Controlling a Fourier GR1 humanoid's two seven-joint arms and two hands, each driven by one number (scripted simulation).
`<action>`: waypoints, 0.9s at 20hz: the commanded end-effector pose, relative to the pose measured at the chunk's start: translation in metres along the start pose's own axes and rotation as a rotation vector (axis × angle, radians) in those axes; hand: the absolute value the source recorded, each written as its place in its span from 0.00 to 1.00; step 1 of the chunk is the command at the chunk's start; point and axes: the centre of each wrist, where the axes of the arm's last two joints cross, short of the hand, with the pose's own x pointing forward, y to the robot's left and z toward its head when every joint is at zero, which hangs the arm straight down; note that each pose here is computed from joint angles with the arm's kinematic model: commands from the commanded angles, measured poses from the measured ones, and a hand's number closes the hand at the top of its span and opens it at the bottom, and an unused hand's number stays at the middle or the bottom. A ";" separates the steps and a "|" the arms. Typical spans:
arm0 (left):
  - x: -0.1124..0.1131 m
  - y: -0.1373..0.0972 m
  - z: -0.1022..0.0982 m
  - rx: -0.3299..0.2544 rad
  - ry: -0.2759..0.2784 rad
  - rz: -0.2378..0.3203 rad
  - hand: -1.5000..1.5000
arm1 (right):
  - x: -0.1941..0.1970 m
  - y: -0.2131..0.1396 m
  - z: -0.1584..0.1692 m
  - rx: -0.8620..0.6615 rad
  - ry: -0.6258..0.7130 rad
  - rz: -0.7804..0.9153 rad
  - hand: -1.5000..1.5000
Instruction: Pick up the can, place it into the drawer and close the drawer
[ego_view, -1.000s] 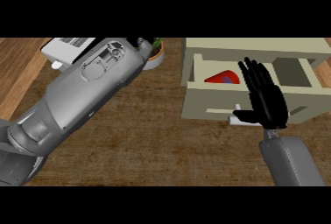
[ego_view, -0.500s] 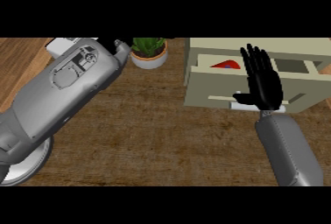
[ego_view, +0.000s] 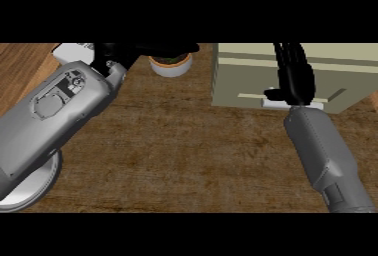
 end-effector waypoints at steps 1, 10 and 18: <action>-0.017 -0.004 0.015 -0.029 0.022 -0.001 0.00 | 0.017 0.010 -0.011 0.017 0.019 -0.019 0.00; -0.035 0.024 0.030 -0.030 0.003 -0.010 0.00 | 0.029 -0.015 -0.057 -0.034 0.030 -0.008 0.00; -0.039 0.016 0.047 -0.043 -0.016 -0.007 0.00 | 0.030 -0.034 -0.081 -0.027 0.038 -0.038 0.00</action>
